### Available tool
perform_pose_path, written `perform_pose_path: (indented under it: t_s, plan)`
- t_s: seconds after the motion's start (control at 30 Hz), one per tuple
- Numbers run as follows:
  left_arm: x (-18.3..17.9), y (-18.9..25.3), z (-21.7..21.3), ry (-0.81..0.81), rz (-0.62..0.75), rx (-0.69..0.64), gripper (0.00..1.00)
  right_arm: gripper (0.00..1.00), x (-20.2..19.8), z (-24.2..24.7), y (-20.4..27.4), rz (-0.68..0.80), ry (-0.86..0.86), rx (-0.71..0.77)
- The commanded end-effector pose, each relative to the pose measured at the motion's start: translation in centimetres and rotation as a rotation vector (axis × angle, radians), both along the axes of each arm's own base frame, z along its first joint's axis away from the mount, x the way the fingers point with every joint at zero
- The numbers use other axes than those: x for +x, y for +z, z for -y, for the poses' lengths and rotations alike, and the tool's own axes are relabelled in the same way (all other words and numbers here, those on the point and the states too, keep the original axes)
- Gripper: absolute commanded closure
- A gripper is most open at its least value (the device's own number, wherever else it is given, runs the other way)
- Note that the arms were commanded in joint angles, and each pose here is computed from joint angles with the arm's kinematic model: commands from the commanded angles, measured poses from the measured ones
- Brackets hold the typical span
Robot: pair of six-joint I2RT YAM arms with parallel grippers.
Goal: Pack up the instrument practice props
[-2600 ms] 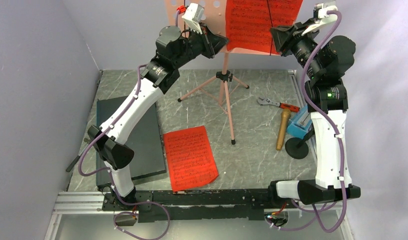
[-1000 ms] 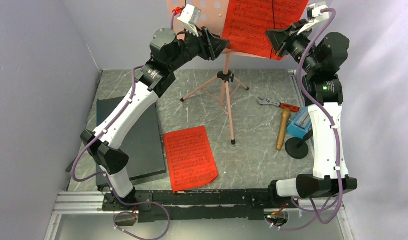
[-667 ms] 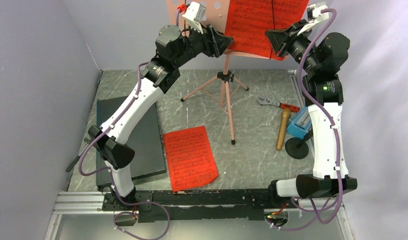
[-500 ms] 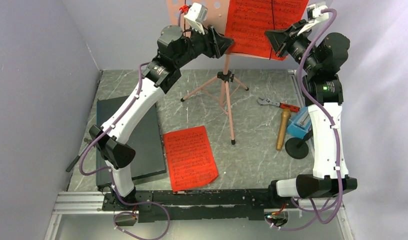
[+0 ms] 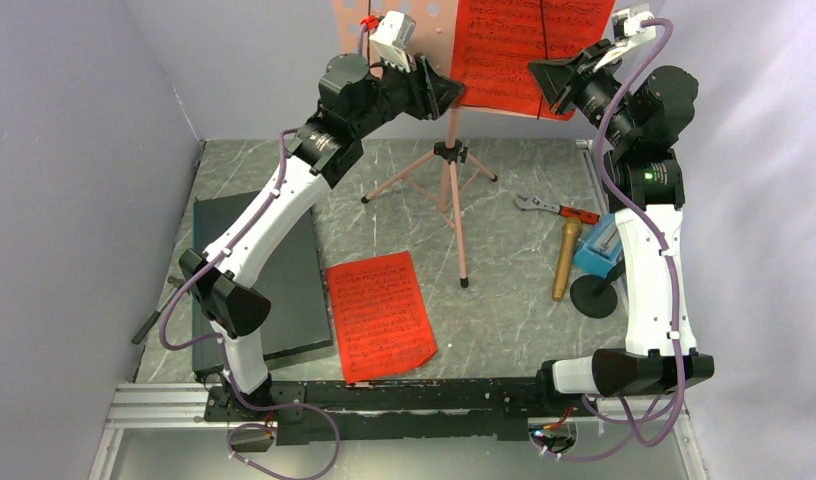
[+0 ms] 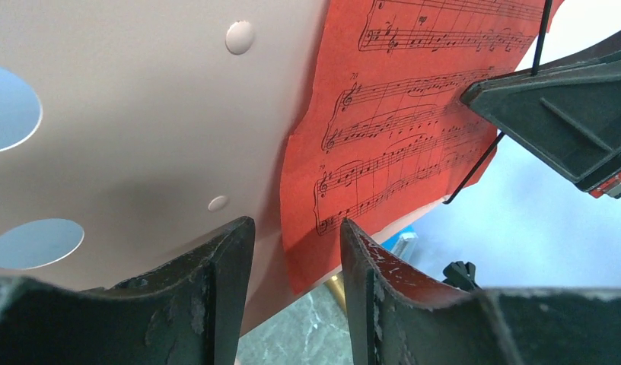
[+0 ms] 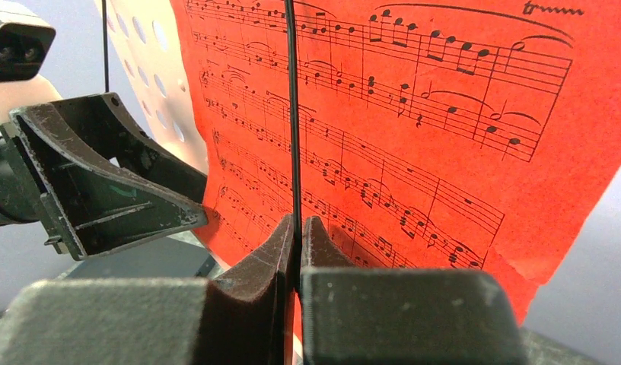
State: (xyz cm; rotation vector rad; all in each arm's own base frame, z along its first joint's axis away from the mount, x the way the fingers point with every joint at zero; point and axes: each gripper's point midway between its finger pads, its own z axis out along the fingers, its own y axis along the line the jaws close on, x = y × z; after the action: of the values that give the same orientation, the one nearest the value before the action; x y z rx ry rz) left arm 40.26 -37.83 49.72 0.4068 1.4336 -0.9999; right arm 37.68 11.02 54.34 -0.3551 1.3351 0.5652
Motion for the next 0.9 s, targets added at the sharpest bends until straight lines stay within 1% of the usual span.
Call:
perform_pose_path:
  t_s: [0.0,0.1,0.17,0.27,0.43,0.47,0.63,0.87]
  plan:
    - [-0.8,2.0,0.6,-0.062,0.020,-0.063,0.51,1.00,-2.3,-0.3,3.2,0.097,0.029,0.026]
    - [-1.1,2.1,0.9,-0.085,0.017,-0.077,0.53,1.00,-2.3,-0.4,3.1,0.095,0.032,0.027]
    - [-1.4,2.3,1.0,-0.101,0.022,-0.083,0.57,1.00,-2.3,-0.4,3.2,0.096,0.034,0.030]
    - [-1.9,2.9,0.7,-0.108,0.039,-0.095,0.68,1.00,-2.2,-0.2,3.1,0.093,0.025,0.032]
    - [-2.9,4.2,-0.4,-0.094,0.076,-0.108,0.93,1.00,-2.1,0.2,3.1,0.092,-0.002,0.037]
    - [-3.1,4.5,-0.7,-0.087,0.085,-0.108,0.96,1.00,-2.0,0.3,3.0,0.090,-0.007,0.039]
    - [-3.5,4.7,-2.2,-0.025,0.108,-0.081,0.97,1.00,-2.2,0.8,3.2,0.096,-0.027,0.067]
    - [-3.8,4.3,-3.7,0.030,0.098,-0.051,0.97,1.00,-3.3,1.2,4.2,0.161,-0.003,0.100]
